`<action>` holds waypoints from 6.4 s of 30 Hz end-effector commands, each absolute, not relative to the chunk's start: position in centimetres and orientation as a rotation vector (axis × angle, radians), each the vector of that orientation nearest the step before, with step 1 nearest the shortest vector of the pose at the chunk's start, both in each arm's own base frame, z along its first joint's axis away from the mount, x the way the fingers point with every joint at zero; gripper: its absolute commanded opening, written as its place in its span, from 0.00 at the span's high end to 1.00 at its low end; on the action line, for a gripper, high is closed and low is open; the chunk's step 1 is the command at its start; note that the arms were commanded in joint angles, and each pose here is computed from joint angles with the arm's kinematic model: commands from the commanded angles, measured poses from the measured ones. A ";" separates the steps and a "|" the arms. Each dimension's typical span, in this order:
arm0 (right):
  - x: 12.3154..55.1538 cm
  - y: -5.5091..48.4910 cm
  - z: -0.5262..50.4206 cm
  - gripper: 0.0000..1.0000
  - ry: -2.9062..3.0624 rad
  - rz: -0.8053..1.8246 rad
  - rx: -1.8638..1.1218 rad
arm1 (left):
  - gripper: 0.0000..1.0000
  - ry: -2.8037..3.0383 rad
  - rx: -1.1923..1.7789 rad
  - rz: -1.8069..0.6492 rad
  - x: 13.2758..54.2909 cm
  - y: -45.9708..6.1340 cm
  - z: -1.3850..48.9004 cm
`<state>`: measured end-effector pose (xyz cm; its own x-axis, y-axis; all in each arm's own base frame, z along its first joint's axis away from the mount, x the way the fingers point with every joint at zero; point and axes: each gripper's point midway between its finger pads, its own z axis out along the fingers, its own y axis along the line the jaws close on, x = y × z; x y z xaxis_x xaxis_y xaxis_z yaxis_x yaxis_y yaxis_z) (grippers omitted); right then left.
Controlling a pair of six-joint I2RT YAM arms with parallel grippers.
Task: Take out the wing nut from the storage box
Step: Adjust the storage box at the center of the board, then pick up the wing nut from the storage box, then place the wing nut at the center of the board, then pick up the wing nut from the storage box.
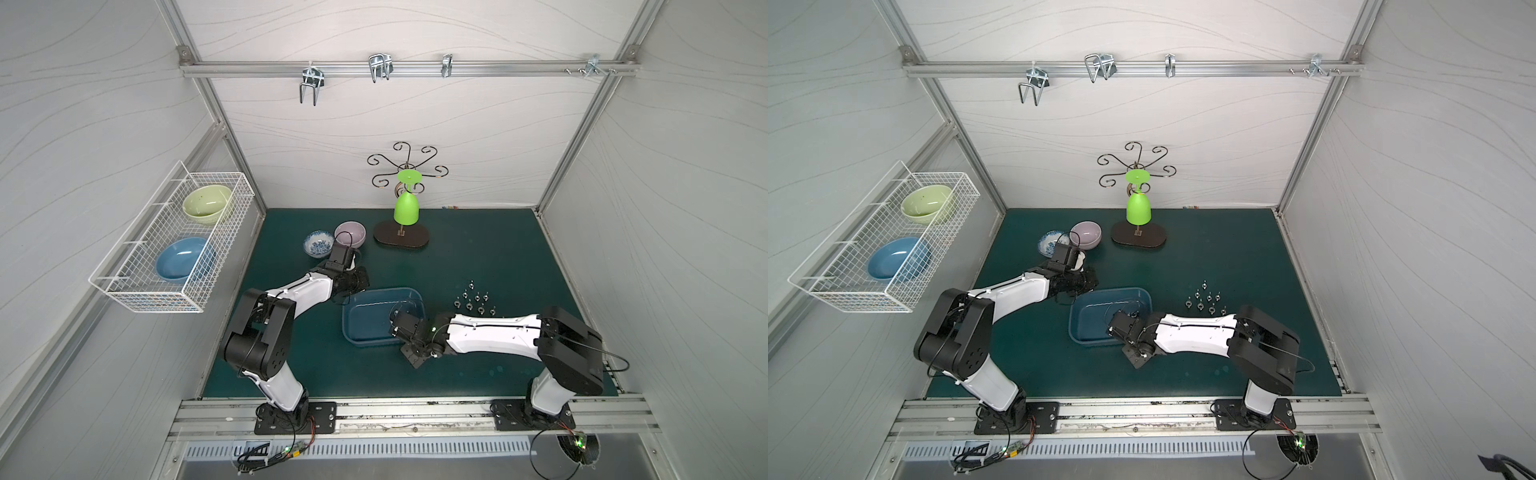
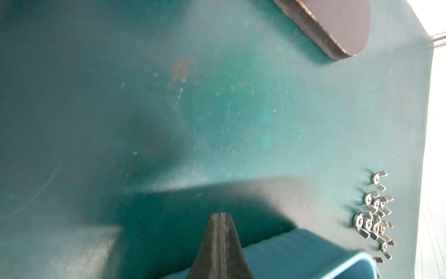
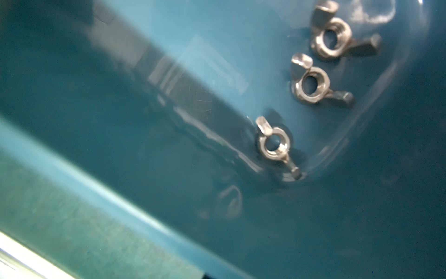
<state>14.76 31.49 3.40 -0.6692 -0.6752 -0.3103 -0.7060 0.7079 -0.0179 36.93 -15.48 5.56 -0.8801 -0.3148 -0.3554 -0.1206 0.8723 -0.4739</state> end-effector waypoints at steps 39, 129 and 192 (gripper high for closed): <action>26.3 26.7 9.6 0.99 2.608 0.025 -0.674 | 1.00 2.695 -0.497 -0.626 24.6 -15.6 3.1; 28.2 34.3 12.0 1.00 2.500 0.102 -0.604 | 0.50 2.437 -0.483 -0.745 26.3 -13.7 12.9; 27.8 36.7 9.9 0.63 2.535 0.236 -0.713 | 0.50 2.501 -0.454 -0.618 26.6 -14.9 12.1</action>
<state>28.18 34.72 11.22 -0.7536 -0.3895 -0.5295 -0.4780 0.8777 0.0347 27.46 -17.07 13.66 -0.8114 -0.3908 -0.4346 -0.1018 0.8268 -0.5532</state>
